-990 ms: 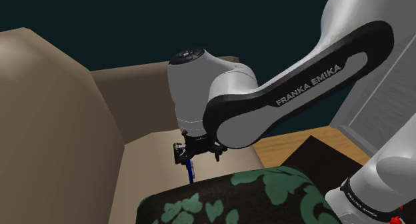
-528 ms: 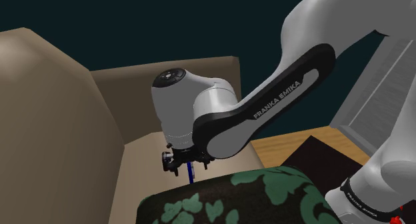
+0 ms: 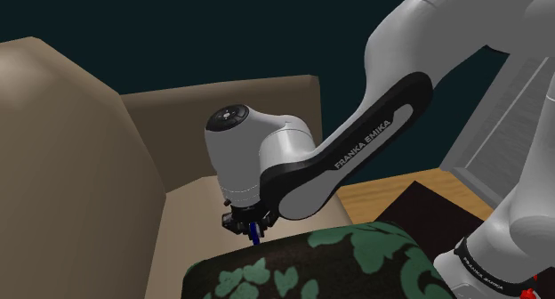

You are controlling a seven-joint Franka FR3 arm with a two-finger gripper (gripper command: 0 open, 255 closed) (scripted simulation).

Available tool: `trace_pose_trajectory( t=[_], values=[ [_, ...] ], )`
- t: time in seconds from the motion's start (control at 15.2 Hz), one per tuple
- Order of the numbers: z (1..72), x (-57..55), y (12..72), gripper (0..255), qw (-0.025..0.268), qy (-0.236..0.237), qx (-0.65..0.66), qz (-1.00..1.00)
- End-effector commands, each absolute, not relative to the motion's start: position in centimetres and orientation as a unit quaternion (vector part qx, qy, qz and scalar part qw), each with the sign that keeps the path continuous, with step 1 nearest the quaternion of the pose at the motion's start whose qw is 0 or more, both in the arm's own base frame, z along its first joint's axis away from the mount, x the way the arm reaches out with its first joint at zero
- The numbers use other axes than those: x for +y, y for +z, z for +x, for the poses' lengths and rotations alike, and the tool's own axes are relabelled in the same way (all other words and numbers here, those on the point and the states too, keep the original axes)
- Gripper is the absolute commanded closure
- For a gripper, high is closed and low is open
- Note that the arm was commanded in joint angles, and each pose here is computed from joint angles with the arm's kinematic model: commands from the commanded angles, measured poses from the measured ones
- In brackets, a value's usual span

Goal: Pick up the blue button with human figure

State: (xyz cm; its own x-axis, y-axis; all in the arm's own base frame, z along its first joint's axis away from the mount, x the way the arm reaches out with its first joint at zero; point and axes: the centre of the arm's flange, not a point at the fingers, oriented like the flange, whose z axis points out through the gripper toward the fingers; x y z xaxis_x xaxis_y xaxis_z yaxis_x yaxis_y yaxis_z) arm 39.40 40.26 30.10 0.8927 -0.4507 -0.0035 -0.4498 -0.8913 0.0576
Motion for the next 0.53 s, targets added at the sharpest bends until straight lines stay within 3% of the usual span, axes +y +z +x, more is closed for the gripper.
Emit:
trace_pose_trajectory(
  t=[0.0,0.46],
  values=[
    [39.40,40.28,30.07,255,0.027,-0.008,-0.231,0.972],
    [39.39,40.29,30.57,255,0.027,-0.008,-0.231,0.972]
  ],
)
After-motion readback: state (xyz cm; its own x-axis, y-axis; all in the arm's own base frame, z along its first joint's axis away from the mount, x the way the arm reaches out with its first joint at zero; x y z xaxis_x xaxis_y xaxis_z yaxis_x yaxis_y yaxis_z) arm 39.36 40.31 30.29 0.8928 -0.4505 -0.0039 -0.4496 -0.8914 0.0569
